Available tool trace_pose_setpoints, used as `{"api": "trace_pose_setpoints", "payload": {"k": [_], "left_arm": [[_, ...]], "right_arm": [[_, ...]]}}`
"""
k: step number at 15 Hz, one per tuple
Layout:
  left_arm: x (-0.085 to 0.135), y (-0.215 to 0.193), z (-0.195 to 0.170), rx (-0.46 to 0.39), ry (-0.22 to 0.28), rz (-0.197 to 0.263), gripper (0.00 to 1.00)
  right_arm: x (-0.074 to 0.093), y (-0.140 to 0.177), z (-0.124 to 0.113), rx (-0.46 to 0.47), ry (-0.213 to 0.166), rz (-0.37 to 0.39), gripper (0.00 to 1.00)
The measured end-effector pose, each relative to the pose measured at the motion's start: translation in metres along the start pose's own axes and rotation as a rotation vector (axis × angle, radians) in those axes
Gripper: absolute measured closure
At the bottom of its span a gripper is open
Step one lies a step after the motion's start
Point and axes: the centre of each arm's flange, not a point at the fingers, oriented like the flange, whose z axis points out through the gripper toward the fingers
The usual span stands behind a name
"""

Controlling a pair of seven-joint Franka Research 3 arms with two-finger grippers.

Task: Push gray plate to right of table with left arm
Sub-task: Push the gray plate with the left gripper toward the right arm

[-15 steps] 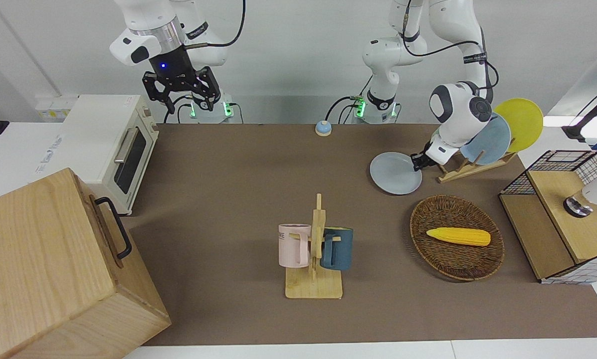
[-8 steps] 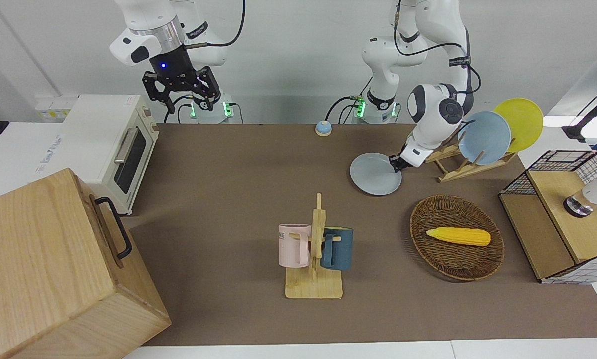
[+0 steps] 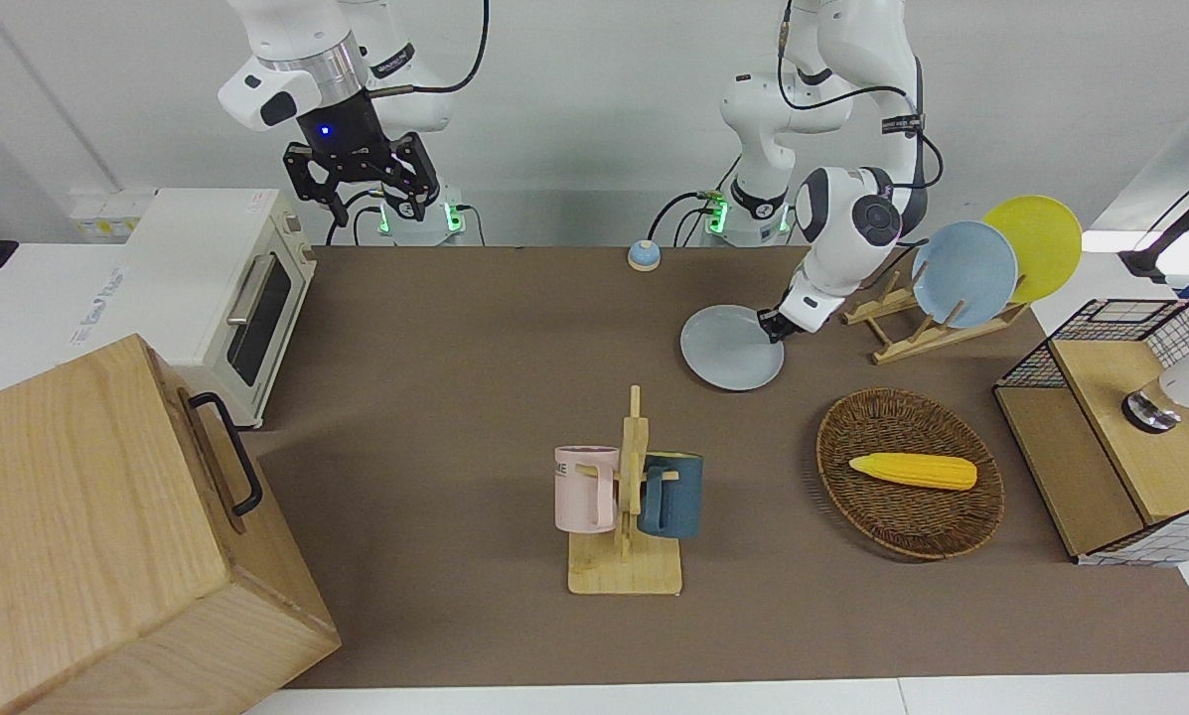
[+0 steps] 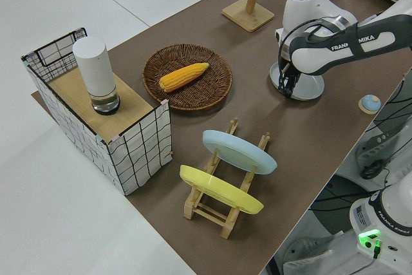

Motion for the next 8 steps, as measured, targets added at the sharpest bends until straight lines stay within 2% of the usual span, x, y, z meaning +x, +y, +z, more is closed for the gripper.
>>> {"api": "trace_pose_setpoints", "payload": {"k": [3, 8], "left_arm": [[-0.007, 0.023, 0.002, 0.001, 0.011, -0.006, 0.96], [-0.017, 0.059, 0.007, -0.007, 0.040, -0.047, 0.96]], "right_arm": [[0.000, 0.000, 0.000, 0.000, 0.000, 0.000, 0.00], [0.000, 0.000, 0.000, 0.000, 0.000, 0.000, 0.00]]}}
